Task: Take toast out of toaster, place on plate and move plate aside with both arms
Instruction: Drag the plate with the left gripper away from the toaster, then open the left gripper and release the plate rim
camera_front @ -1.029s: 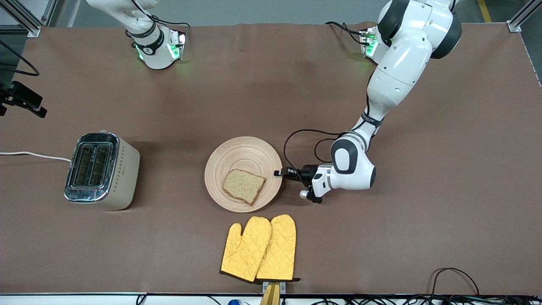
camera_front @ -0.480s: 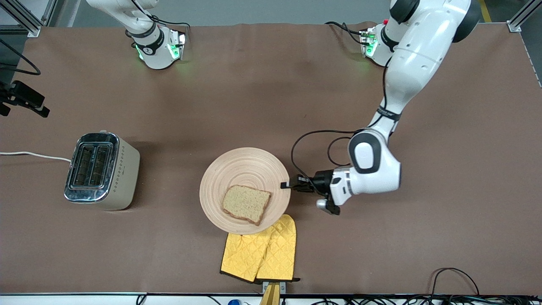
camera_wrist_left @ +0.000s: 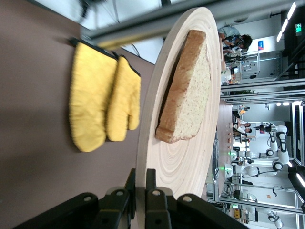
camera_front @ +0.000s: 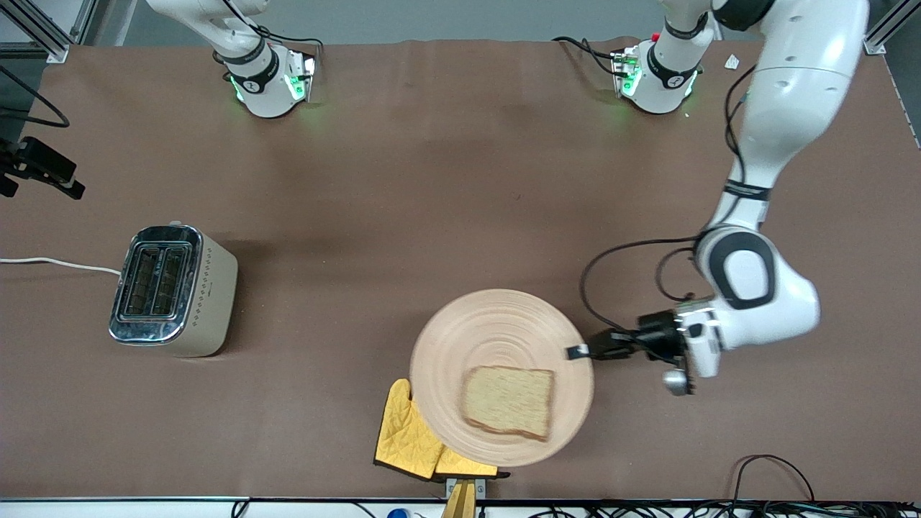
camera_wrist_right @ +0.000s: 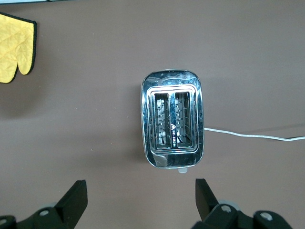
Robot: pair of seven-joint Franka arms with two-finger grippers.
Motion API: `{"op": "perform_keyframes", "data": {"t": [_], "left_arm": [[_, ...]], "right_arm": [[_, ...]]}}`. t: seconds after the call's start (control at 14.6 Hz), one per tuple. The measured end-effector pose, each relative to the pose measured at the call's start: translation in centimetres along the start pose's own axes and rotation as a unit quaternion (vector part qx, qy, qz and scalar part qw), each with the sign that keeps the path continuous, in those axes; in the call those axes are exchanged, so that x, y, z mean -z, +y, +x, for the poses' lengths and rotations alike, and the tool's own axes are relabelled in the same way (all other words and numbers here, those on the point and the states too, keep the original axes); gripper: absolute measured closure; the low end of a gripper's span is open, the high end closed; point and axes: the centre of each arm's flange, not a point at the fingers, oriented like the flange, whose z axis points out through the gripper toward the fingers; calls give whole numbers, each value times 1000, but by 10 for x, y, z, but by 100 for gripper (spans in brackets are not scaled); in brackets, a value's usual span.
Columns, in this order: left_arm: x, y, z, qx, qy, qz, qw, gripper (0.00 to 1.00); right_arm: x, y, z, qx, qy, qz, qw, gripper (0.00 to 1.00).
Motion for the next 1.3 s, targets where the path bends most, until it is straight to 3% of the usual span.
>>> {"op": "perform_keyframes", "data": {"t": [0.48, 0.82, 1.3], "left_arm": [[161, -111, 2, 37, 3, 34, 999, 91], [206, -171, -19, 69, -14, 54, 996, 91], [253, -244, -55, 63, -28, 68, 995, 91]], "right_arm": [[0, 0, 0, 0, -1, 0, 1000, 0], [0, 0, 0, 0, -1, 0, 1000, 0], [0, 2, 0, -2, -2, 0, 1000, 0]]}}
